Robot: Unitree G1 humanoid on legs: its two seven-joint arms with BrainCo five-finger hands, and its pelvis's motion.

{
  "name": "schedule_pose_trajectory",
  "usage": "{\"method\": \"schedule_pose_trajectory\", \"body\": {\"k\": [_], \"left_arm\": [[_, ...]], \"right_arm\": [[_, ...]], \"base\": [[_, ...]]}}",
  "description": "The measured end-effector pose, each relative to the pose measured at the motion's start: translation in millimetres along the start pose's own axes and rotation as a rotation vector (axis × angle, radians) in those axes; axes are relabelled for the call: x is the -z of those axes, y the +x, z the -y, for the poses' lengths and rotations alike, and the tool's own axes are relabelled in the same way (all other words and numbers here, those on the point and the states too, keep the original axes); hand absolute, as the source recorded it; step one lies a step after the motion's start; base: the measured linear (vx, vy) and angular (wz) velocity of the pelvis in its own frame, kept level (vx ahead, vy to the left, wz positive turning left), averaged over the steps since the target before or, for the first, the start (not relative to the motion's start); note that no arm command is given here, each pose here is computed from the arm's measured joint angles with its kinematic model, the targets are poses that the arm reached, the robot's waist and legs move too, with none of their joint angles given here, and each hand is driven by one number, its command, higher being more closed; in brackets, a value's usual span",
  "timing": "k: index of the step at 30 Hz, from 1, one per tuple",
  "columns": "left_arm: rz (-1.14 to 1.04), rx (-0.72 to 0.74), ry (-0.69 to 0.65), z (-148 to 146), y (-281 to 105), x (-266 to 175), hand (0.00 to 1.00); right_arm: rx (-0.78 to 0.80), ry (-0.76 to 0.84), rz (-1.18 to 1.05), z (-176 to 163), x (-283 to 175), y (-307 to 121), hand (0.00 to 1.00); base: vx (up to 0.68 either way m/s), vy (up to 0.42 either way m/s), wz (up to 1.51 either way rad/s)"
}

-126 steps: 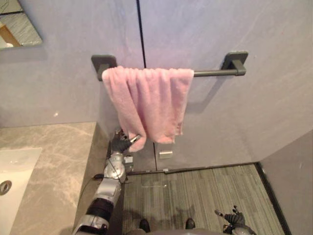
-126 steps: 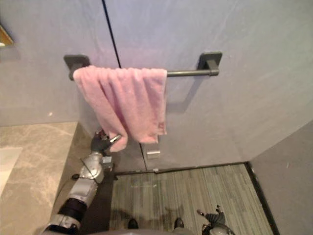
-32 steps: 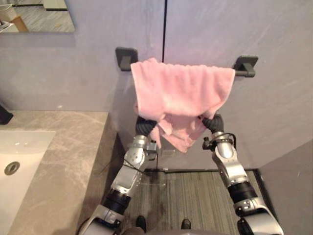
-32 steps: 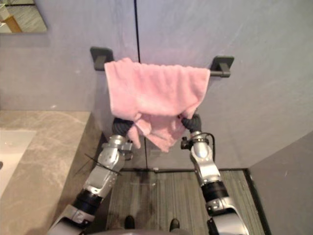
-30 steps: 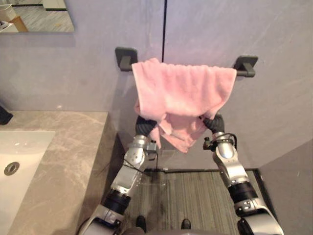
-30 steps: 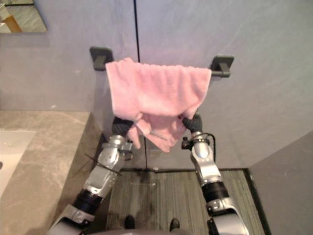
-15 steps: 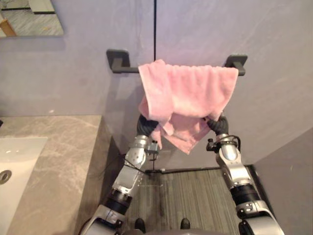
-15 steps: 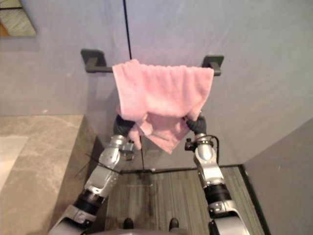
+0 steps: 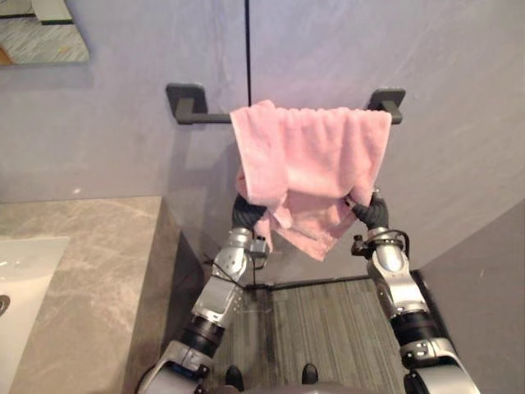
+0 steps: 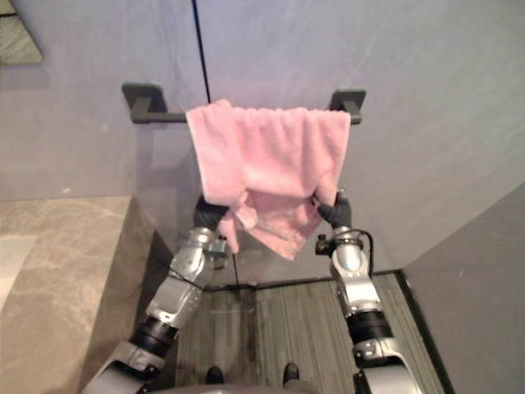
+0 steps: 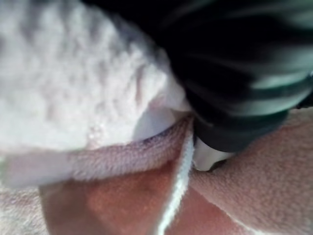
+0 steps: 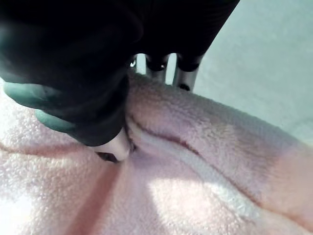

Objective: Organize washtable

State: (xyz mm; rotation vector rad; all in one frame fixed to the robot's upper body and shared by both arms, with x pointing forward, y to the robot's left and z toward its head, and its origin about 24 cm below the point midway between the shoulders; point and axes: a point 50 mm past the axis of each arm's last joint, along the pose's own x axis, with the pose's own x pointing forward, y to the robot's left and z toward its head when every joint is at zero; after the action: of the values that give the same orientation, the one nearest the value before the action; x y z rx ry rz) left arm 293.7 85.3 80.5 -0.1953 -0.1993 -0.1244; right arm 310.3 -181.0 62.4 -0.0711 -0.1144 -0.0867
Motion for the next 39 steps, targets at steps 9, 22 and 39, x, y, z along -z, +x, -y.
{"method": "schedule_pose_trajectory", "body": {"k": [9,22,39], "left_arm": [[-0.003,-0.065,-0.004,-10.8,0.9,0.4,0.00],[-0.177,-0.208,-0.023,-37.7,-44.1,41.5,0.00],[-0.779,-0.363,-0.010,-77.3,-157.0,142.6,0.00]], "right_arm": [[0.034,-0.032,-0.050,8.5,13.3,-7.4,0.00],[0.175,-0.008,-0.249,22.9,61.2,-55.0,0.00],[0.267,0.010,-0.881,18.1,168.5,-182.6,0.00]], "base": [[0.00,0.000,0.00],[0.00,-0.004,0.02],[-0.02,-0.010,0.02]]}}
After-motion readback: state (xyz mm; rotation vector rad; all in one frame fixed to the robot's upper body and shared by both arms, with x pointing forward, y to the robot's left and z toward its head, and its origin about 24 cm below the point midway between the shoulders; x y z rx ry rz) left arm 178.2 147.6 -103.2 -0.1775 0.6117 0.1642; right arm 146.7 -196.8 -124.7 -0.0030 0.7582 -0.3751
